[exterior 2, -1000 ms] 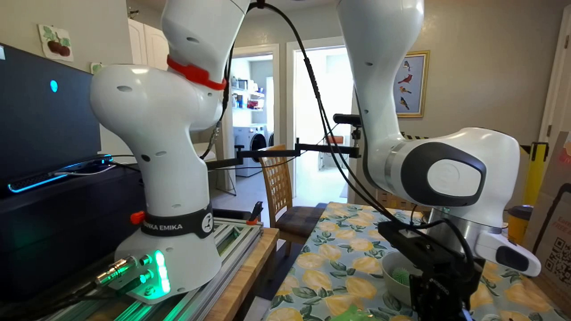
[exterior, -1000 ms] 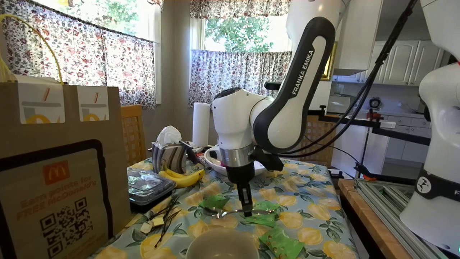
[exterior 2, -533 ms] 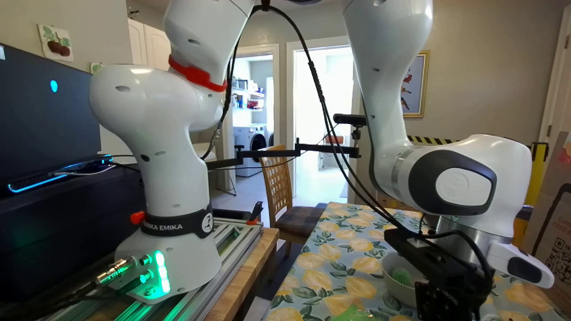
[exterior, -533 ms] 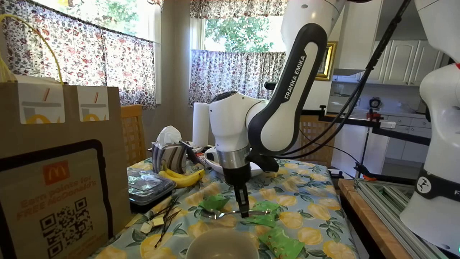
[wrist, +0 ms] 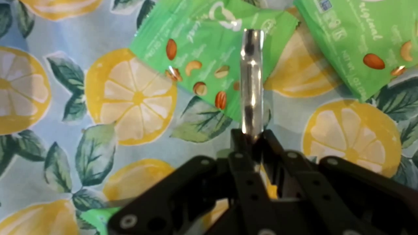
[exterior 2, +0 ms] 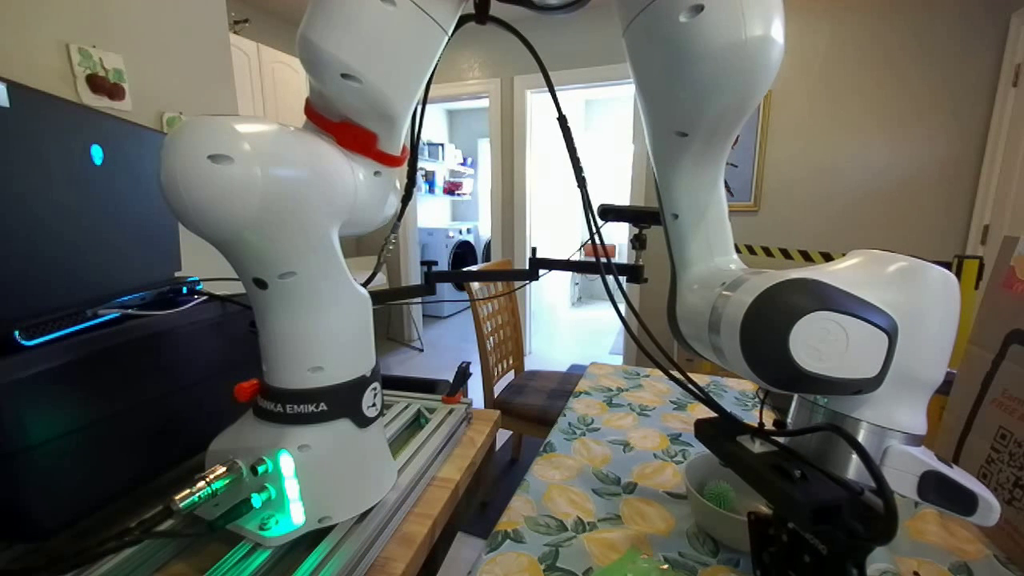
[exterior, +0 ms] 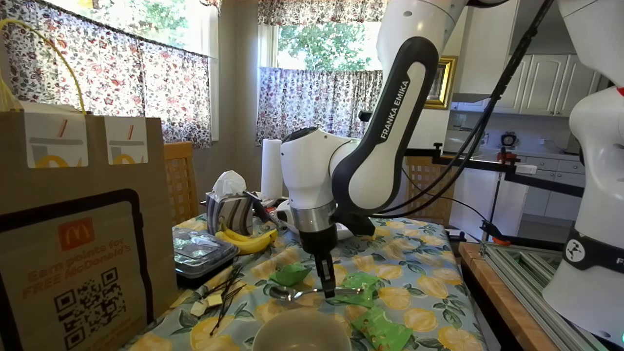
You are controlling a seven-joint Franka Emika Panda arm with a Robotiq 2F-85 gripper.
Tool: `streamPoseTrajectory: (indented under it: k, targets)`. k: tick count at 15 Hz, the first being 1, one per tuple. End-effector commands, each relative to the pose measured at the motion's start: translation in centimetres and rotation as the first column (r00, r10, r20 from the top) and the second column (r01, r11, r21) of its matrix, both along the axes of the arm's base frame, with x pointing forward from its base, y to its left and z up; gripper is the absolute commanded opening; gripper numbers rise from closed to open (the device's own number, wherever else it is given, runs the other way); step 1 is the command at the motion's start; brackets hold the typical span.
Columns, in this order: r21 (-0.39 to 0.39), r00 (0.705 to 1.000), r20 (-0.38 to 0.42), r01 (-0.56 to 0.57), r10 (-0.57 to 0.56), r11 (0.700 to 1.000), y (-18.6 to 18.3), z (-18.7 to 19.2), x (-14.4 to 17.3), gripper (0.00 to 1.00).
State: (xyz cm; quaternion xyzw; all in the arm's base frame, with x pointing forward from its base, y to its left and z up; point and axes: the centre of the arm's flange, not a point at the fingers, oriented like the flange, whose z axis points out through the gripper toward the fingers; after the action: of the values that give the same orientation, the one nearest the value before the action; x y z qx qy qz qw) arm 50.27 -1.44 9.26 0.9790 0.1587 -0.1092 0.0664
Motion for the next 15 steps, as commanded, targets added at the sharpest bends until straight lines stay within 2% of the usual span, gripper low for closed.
streamPoseTrajectory:
  k: [1, 4, 5, 6, 14, 15]
  targets:
    - [0.000, 1.000, -0.001, 0.000, 0.000, 1.000, 0.0, 0.0, 0.0, 0.17]
    - [0.000, 1.000, 0.000, 0.000, 0.000, 1.000, 0.0, 0.0, 0.0, 0.17]
    - [0.000, 1.000, 0.000, 0.000, 0.000, 1.000, 0.0, 0.0, 0.0, 0.42]
    - [0.001, 1.000, -0.001, -0.002, 0.002, 1.000, 0.0, 0.0, 0.1, 0.43]
    - [0.009, 1.000, -0.011, 0.004, -0.003, 1.000, 1.1, 0.9, -0.3, 1.00]
    - [0.010, 1.000, -0.011, 0.009, -0.009, 1.000, 1.3, 1.5, -0.7, 1.00]
